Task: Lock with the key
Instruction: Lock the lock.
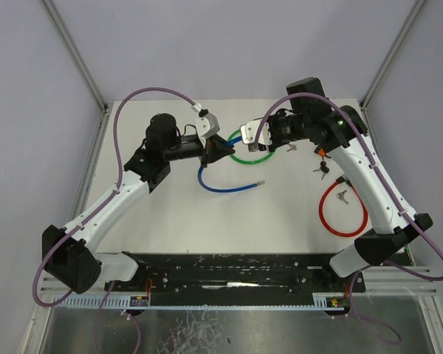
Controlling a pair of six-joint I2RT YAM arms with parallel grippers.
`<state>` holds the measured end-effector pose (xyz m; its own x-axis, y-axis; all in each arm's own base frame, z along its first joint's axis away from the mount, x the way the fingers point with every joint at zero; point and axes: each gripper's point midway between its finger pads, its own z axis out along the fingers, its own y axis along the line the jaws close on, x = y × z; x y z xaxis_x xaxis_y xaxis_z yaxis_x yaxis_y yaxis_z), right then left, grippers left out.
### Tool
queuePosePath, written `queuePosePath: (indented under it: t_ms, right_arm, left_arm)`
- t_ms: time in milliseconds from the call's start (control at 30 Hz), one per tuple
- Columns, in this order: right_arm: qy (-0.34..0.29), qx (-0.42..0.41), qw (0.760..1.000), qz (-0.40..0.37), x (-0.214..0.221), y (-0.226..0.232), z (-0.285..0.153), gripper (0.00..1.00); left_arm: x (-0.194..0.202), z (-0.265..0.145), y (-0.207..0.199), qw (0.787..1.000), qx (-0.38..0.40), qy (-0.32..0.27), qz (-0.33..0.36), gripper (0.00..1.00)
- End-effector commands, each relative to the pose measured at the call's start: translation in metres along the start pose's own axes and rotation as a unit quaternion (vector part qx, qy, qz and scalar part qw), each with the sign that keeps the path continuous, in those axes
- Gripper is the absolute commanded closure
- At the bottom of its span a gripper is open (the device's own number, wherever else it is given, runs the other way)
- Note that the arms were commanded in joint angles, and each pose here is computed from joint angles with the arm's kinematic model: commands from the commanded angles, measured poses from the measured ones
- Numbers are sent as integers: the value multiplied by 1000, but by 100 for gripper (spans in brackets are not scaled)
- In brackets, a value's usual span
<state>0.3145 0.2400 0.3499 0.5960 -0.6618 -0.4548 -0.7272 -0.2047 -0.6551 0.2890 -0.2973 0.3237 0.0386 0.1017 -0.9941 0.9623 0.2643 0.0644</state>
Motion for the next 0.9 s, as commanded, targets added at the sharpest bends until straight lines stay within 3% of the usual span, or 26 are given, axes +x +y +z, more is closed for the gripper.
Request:
queuePosePath:
  t_ms: [0, 167, 267, 400, 567, 733, 867]
  right_arm:
    - [-1, 25, 1000, -6, -12, -9, -18, 94]
    - [-14, -21, 998, 56, -18, 11, -20, 98]
    - [-13, -47, 992, 116, -20, 19, -17, 99]
    - [-8, -82, 979, 187, -20, 31, -10, 99]
    - [2, -130, 959, 253, -13, 45, 11, 100]
    - [-1, -152, 952, 265, -15, 49, 16, 100]
    - [-4, -153, 952, 266, -16, 49, 17, 100]
  left_arm:
    - [-23, 0, -1, 998, -7, -28, 48, 85]
    - [-46, -13, 8, 983, -86, -74, 141, 37]
    - [-59, -27, 1, 961, -112, -112, 227, 25]
    - [-54, -26, -13, 951, -98, -105, 273, 24]
    - [-28, -10, -23, 946, -105, -40, 304, 28]
    - [6, 1, -12, 938, -125, 53, 319, 40]
    - [15, 1, 4, 933, -158, 85, 313, 45]
